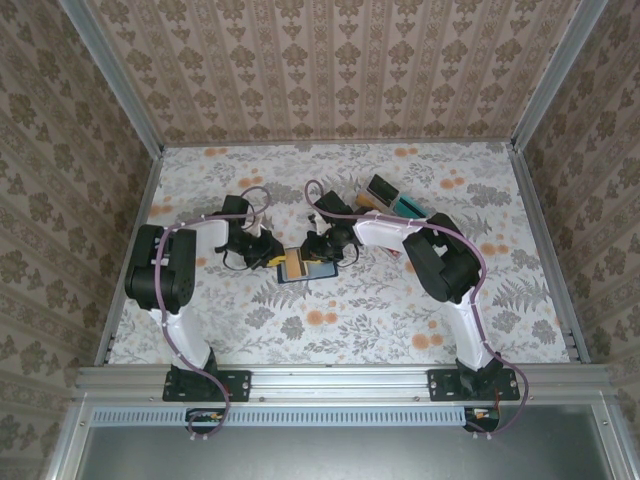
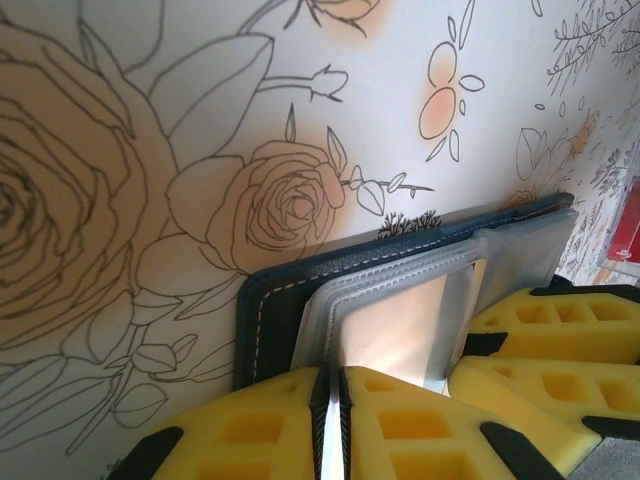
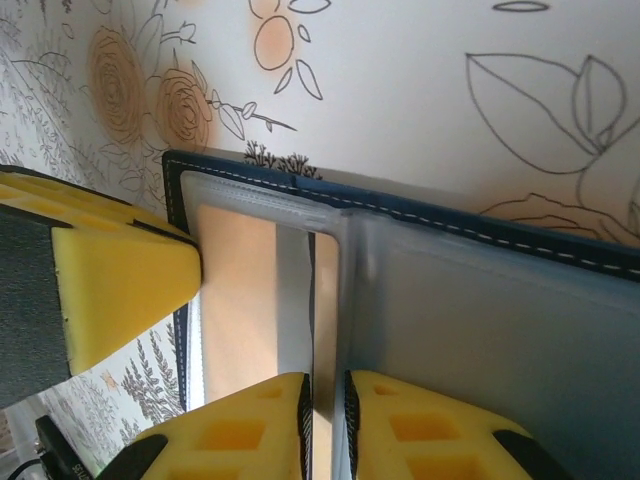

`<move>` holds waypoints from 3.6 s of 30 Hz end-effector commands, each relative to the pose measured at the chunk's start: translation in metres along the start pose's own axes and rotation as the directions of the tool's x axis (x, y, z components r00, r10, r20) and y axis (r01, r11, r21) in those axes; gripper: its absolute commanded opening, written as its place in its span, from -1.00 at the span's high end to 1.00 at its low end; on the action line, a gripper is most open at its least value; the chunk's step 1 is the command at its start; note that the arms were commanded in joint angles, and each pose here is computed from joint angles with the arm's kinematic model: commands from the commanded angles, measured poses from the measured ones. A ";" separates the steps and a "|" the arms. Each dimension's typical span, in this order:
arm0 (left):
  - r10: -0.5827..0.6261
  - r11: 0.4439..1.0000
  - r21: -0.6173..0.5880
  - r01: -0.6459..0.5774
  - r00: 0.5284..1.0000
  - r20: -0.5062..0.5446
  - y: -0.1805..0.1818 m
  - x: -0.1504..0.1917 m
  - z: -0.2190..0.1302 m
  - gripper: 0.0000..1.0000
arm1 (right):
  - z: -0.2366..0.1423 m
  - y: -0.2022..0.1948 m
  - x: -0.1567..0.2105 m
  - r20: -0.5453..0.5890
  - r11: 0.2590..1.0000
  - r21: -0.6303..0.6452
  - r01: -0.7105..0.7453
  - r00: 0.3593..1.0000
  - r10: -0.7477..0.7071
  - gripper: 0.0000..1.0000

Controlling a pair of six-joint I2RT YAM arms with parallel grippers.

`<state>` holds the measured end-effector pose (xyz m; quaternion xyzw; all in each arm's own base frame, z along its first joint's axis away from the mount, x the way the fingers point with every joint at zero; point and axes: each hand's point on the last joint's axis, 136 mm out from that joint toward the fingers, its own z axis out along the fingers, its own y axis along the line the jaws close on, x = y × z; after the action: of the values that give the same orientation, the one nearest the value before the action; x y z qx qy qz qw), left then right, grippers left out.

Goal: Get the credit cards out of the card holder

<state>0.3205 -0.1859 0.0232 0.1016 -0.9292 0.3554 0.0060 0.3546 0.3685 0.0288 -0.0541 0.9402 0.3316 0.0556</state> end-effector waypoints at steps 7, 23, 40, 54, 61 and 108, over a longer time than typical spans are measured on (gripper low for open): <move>-0.015 0.998 -0.059 0.013 0.999 -0.039 0.021 0.012 0.011 0.69 | 0.002 -0.002 0.004 -0.026 0.999 -0.039 -0.020 0.999 0.019 0.61; 0.013 0.997 -0.078 -0.012 1.000 0.009 0.017 0.005 0.001 0.53 | -0.023 0.011 -0.001 0.041 0.984 -0.175 -0.012 0.999 0.019 0.90; 0.012 0.997 -0.071 -0.012 1.000 0.002 0.013 0.003 0.001 0.57 | -0.023 0.011 0.006 0.028 0.981 -0.181 -0.070 0.997 0.076 0.50; -0.007 0.995 -0.100 0.006 1.000 -0.009 0.023 0.007 0.004 0.66 | -0.023 0.020 0.030 0.072 0.987 -0.059 -0.151 0.985 0.155 0.48; -0.011 0.991 -0.131 0.009 1.000 -0.012 0.030 0.009 0.005 0.70 | -0.019 0.008 0.034 0.078 0.984 -0.028 -0.177 0.981 0.178 0.51; 0.011 0.993 -0.115 -0.011 1.000 -0.003 0.019 0.001 -0.002 0.64 | -0.013 -0.004 0.030 0.071 0.978 -0.051 -0.204 0.976 0.207 0.98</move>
<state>0.3217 -0.1831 0.0237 0.0937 -0.9360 0.3393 -0.0025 0.3235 0.3664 0.0295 0.0480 0.9244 0.3756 0.0447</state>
